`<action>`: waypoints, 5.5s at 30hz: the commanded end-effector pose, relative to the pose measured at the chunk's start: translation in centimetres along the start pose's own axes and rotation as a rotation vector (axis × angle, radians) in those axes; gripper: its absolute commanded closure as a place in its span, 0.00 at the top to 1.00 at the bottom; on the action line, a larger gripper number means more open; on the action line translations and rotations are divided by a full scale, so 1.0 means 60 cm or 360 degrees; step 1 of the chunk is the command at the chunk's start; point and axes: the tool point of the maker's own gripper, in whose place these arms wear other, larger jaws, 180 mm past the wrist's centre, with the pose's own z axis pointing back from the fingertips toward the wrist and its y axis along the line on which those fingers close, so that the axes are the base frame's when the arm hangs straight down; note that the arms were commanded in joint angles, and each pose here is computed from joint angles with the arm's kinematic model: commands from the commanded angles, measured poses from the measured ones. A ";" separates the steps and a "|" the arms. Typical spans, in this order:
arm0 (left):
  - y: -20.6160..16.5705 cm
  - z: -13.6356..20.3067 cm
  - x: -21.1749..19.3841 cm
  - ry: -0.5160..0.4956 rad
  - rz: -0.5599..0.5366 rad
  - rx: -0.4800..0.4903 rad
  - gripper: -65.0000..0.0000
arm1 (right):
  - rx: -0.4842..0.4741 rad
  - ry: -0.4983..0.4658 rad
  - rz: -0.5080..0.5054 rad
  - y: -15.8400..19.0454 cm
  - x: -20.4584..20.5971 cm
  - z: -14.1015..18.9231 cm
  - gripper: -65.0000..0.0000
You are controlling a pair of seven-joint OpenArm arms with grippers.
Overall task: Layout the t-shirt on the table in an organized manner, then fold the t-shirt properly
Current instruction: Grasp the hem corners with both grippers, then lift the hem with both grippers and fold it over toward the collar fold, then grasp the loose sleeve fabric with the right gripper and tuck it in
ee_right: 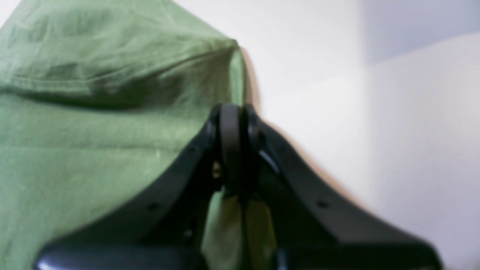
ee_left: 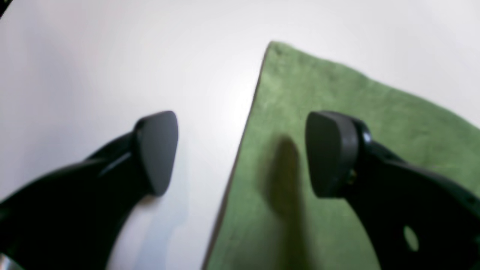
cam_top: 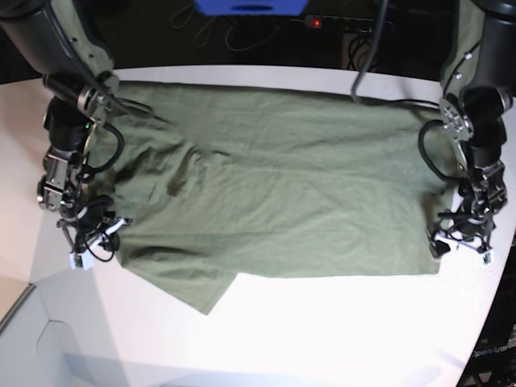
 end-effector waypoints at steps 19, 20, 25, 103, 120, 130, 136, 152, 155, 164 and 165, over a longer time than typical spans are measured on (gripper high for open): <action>-0.042 -0.010 -0.019 0.0065 -0.0180 -0.0083 0.35 | -0.0025 0.0037 0.0038 -0.011 0.005 0.002 0.01; -0.041 -0.011 -0.019 0.0066 -0.0184 -0.0077 0.24 | -0.0022 0.0034 0.0037 -0.010 0.007 0.002 0.01; -0.042 -0.011 -0.016 0.0062 -0.0184 -0.0076 0.02 | -0.0020 0.0032 0.0037 -0.008 0.008 0.001 0.01; -0.005 0.227 -0.015 -0.0241 -0.0053 -0.0190 0.01 | -0.0033 -0.0459 0.0128 0.044 -0.014 0.313 0.00; 0.043 0.246 -0.052 -0.0174 -0.0010 -0.0092 0.01 | -0.0025 -0.0373 0.0065 0.051 -0.058 0.315 0.00; 0.048 0.250 -0.073 -0.0128 -0.0013 -0.0081 0.01 | -0.0021 -0.0256 -0.0026 0.045 -0.112 0.303 0.00; 0.054 0.251 -0.091 -0.0090 -0.0001 -0.0070 0.01 | -0.0017 -0.0182 -0.0077 0.041 -0.145 0.294 0.00; 0.059 0.240 -0.137 0.0000 0.0091 -0.0054 0.02 | -0.0059 -0.0212 -0.0070 0.027 -0.135 0.305 0.41; 0.059 0.239 -0.135 -0.0002 0.0091 -0.0055 0.02 | -0.0174 -0.0303 -0.0036 -0.005 -0.103 0.339 0.44; 0.030 0.243 -0.139 0.0004 0.0001 -0.0210 0.16 | -0.0066 -0.0339 0.0115 0.035 -0.022 0.303 0.44; 0.027 0.243 -0.139 0.0003 -0.0007 -0.0225 0.18 | -0.0040 -0.0301 0.0139 0.043 -0.013 0.290 0.44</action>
